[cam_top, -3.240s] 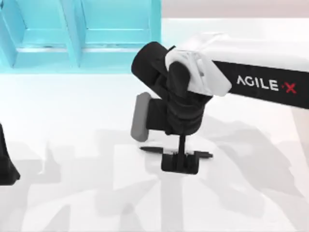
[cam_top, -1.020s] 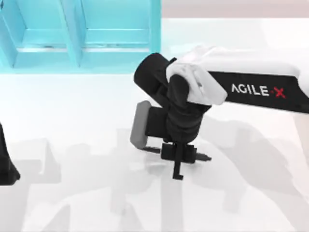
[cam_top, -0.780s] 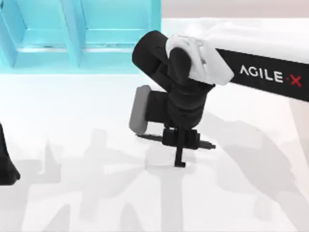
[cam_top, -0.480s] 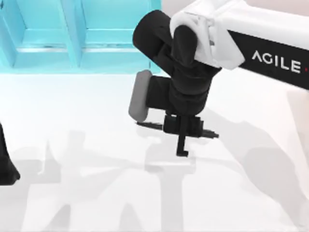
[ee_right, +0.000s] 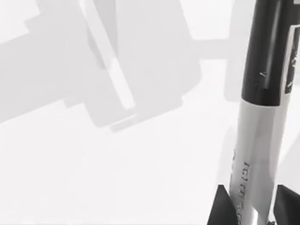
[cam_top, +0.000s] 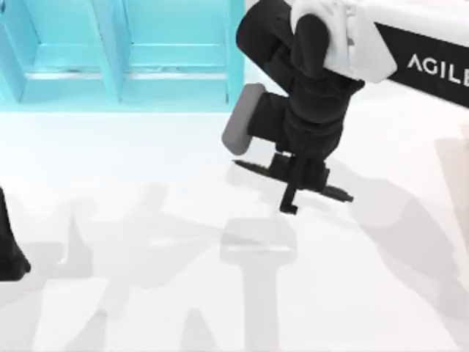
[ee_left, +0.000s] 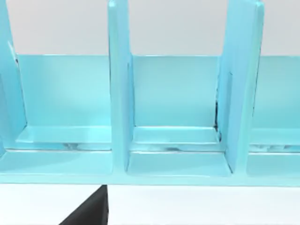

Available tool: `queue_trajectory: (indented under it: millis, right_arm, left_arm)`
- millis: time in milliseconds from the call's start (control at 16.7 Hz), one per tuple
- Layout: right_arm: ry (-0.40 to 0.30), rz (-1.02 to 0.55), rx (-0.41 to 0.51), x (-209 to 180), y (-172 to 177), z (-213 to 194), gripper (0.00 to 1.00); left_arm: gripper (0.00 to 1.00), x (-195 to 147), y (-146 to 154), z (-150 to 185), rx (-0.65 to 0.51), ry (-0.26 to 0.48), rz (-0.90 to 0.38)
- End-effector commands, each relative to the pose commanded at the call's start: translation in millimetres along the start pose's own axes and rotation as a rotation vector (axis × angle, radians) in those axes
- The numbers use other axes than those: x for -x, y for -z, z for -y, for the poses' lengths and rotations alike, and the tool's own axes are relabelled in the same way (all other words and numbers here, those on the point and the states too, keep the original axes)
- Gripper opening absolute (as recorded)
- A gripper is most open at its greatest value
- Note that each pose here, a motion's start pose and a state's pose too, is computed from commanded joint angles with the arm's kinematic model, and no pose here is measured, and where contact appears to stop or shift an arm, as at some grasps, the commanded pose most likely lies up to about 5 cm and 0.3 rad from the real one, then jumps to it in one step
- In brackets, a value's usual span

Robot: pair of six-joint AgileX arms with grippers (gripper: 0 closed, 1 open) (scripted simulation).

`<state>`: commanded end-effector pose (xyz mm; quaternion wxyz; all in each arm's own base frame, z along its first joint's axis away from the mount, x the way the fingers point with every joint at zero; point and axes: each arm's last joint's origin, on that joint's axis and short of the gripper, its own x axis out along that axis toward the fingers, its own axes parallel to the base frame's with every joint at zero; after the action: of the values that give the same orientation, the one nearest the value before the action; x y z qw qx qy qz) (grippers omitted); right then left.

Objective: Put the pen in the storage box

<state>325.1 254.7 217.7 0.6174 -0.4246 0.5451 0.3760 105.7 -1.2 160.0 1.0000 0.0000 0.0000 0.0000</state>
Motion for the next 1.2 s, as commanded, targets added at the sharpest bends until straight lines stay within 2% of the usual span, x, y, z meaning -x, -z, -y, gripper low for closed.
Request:
queue_trajectory:
  millis: [120, 240, 360, 540, 720, 840, 1020, 1140, 1200]
  right_arm:
    - [-0.006, -0.014, -0.206, -0.5, 23.2, 31.3, 0.00]
    - [-0.014, -0.035, -0.481, -1.5, 57.6, 67.3, 0.00]
    - [-0.020, -0.064, -0.815, -2.4, 103.0, 102.6, 0.00]
    - [-0.020, -0.111, -1.375, -1.0, 186.1, 143.7, 0.00]
    - [-0.006, -0.145, -1.929, 6.0, 275.5, 163.2, 0.00]
    - [0.007, -0.151, -2.242, 13.5, 329.0, 164.1, 0.00]
    - [0.022, -0.138, -2.592, 25.5, 389.9, 154.7, 0.00]
    - [0.027, -0.123, -2.726, 31.5, 412.6, 147.6, 0.00]
    - [0.028, -0.118, -2.760, 33.2, 418.1, 145.5, 0.00]
  left_arm:
    - [1.00, 0.0, 0.0, 0.0, 0.000, 0.000, 0.000]
    - [1.00, 0.0, 0.0, 0.0, 0.000, 0.000, 0.000]
    - [1.00, 0.0, 0.0, 0.0, 0.000, 0.000, 0.000]
    - [1.00, 0.0, 0.0, 0.0, 0.000, 0.000, 0.000]
    - [1.00, 0.0, 0.0, 0.0, 0.000, 0.000, 0.000]
    - [1.00, 0.0, 0.0, 0.0, 0.000, 0.000, 0.000]
    - [1.00, 0.0, 0.0, 0.0, 0.000, 0.000, 0.000]
    - [1.00, 0.0, 0.0, 0.0, 0.000, 0.000, 0.000]
    - [1.00, 0.0, 0.0, 0.0, 0.000, 0.000, 0.000]
